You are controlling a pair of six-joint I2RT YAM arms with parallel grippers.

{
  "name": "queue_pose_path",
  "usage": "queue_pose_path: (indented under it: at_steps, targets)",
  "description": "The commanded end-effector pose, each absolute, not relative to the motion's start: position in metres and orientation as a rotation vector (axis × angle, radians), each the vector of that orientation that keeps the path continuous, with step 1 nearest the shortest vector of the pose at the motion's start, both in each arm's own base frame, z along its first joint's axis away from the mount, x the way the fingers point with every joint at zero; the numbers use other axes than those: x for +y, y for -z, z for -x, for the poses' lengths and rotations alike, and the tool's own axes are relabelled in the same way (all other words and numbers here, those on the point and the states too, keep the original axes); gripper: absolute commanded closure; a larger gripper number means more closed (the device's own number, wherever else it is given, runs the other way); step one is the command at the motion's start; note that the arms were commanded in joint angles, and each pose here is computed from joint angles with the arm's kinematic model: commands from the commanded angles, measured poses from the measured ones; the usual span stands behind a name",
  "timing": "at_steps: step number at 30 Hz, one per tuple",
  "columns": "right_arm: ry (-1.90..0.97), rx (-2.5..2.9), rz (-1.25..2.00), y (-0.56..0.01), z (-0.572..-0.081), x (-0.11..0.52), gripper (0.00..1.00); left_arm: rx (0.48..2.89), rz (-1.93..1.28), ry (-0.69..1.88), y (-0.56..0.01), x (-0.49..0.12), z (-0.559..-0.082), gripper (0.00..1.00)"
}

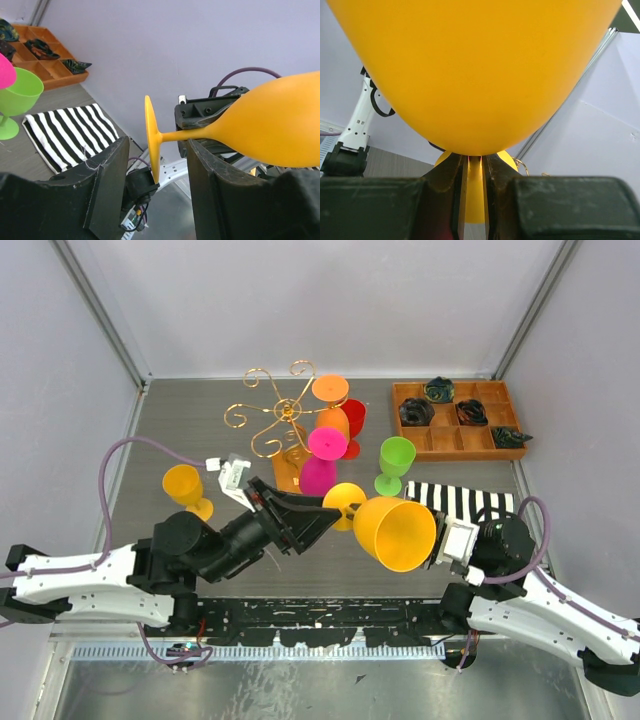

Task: Place the wine glass upside down on the wine glass rack
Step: Turn the wine glass upside down at the wine rack.

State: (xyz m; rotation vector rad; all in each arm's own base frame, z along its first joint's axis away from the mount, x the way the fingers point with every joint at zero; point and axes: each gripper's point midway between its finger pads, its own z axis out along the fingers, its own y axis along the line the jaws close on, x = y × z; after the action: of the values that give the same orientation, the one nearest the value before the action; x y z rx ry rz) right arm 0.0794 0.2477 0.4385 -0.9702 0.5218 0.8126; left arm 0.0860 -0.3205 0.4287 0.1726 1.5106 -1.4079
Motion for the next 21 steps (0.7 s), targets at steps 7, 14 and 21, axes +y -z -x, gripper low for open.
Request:
queue_pose_path:
  at_steps: [7,14,21]
  targets:
    - [-0.803,0.432,0.957,-0.453,-0.07,0.242,0.99,1.502,-0.14,1.466,-0.434,-0.331,-0.083,0.63]
    - [-0.796,0.458,0.978,-0.442,-0.074,0.247,0.97,1.498,-0.116,1.452,-0.43,-0.328,-0.087,0.97]
    - [-0.786,0.51,0.971,-0.434,-0.081,0.247,0.75,1.49,-0.112,1.438,-0.429,-0.322,-0.089,1.0]
